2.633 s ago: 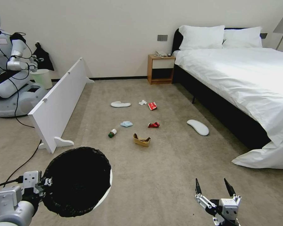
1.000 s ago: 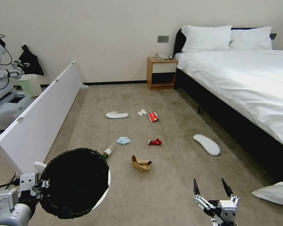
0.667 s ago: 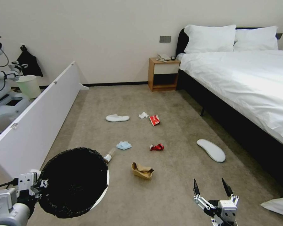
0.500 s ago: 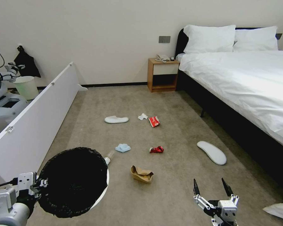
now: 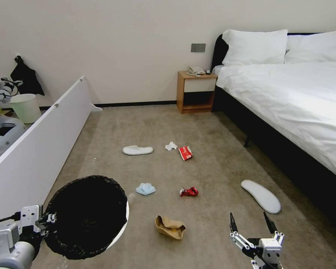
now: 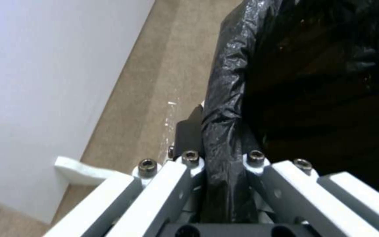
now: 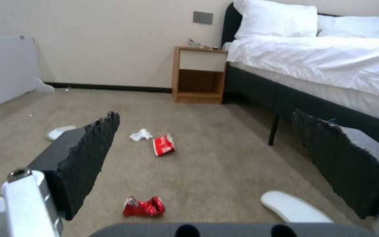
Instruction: Pick up the trash bin, then pick up the garbage from the floor and place it into the trash bin.
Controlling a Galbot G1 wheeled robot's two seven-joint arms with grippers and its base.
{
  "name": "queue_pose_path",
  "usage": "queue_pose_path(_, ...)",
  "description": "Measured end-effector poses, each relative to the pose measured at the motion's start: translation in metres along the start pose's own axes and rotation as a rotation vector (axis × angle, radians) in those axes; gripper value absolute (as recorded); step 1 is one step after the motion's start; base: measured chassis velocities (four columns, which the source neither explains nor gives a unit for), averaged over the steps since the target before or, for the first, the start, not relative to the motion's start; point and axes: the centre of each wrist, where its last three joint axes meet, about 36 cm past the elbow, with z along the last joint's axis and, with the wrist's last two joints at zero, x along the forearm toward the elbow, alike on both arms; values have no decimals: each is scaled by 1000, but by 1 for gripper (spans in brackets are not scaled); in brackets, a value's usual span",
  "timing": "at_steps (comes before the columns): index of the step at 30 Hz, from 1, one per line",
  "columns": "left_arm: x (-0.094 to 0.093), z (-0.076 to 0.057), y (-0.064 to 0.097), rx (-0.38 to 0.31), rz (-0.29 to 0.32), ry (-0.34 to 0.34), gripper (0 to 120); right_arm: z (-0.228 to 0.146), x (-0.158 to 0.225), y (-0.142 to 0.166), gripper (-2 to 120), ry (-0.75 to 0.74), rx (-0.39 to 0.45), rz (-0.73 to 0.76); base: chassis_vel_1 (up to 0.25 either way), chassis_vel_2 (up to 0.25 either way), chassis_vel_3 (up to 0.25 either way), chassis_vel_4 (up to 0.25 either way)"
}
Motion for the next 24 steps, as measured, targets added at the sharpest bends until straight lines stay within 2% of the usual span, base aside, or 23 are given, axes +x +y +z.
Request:
queue_pose_path(11,0,-1,2,5,-4,-4,3,0,0,1,100,1,0,-2,-117,116,118,-116)
queue_pose_path(15,0,-1,2,7,-5,-4,3,-1,0,2,100,-3,25,-1,-108,127,111,-124)
queue_pose_path(19,0,-1,2,7,-5,-4,3,-3,1,3,100,0,44,-11,-92,87,47,-78)
queue_pose_path(24,0,-2,2,7,-5,-3,3,-4,2,3,100,32,28,-41,-13,7,0,-8)
